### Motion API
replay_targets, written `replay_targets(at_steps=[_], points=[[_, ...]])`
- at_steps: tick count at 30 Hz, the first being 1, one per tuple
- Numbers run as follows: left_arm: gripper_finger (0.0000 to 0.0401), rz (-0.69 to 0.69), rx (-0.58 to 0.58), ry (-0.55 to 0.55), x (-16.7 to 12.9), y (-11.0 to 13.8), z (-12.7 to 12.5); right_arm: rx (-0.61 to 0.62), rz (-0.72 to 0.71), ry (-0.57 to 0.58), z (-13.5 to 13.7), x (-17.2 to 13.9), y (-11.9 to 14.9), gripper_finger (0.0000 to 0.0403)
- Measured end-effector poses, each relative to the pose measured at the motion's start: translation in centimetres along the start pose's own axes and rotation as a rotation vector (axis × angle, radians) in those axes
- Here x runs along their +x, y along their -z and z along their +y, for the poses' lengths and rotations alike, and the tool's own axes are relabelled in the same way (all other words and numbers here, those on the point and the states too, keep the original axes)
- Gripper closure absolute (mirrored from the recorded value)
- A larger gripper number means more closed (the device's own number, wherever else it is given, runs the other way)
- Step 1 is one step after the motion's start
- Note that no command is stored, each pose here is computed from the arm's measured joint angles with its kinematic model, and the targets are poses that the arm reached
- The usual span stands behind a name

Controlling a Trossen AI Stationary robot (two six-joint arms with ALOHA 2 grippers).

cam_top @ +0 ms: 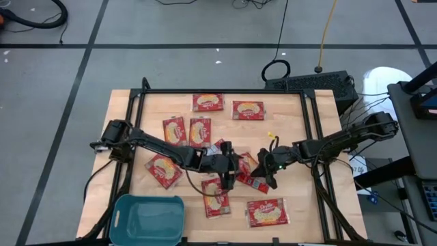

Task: Sort popcorn bags into baskets
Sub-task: Put the popcorn sachet into the bin

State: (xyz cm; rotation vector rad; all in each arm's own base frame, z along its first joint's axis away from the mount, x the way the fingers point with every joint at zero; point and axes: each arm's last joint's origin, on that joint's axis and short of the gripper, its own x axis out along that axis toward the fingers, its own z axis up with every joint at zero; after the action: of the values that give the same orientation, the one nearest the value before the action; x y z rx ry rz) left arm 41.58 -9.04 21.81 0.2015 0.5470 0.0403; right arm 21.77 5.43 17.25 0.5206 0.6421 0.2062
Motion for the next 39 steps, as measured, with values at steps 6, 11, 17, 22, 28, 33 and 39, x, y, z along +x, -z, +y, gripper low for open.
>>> replay_targets(at_steps=[6, 11, 17, 22, 28, 33, 39], points=[[0.0077, 0.051, 0.109, 0.044, 1.8, 1.8, -0.9, 0.027, 0.017, -0.048, 0.3, 0.0, -0.2, 0.0403], [0.01, 0.068, 0.111, 0.034, 3.7, 3.2, -1.0, 0.059, 0.001, -0.094, 0.5, -0.1, -0.5, 0.0403], [0.0185, 0.079, 0.136, 0.018, 4.6, 4.1, -0.8, 0.094, -0.056, -0.145, 0.5, -0.2, -1.4, 0.0403], [0.0306, 0.055, 0.14, 0.042, 4.5, 3.6, -0.4, 0.099, -0.1, -0.149, 0.3, -0.3, -1.9, 0.0403], [0.038, 0.034, 0.074, 0.072, 3.4, 2.5, 0.3, 0.1, -0.134, -0.152, 0.2, -0.7, -2.4, 0.0403], [0.0356, 0.033, 0.07, 0.046, 1.5, 1.2, 1.1, 0.096, -0.204, -0.141, 0.3, -1.7, -3.1, 0.0403], [0.0384, 0.055, 0.017, 0.042, -0.6, 0.1, 2.0, 0.067, -0.321, -0.082, 0.4, -2.9, -3.9, 0.0403]])
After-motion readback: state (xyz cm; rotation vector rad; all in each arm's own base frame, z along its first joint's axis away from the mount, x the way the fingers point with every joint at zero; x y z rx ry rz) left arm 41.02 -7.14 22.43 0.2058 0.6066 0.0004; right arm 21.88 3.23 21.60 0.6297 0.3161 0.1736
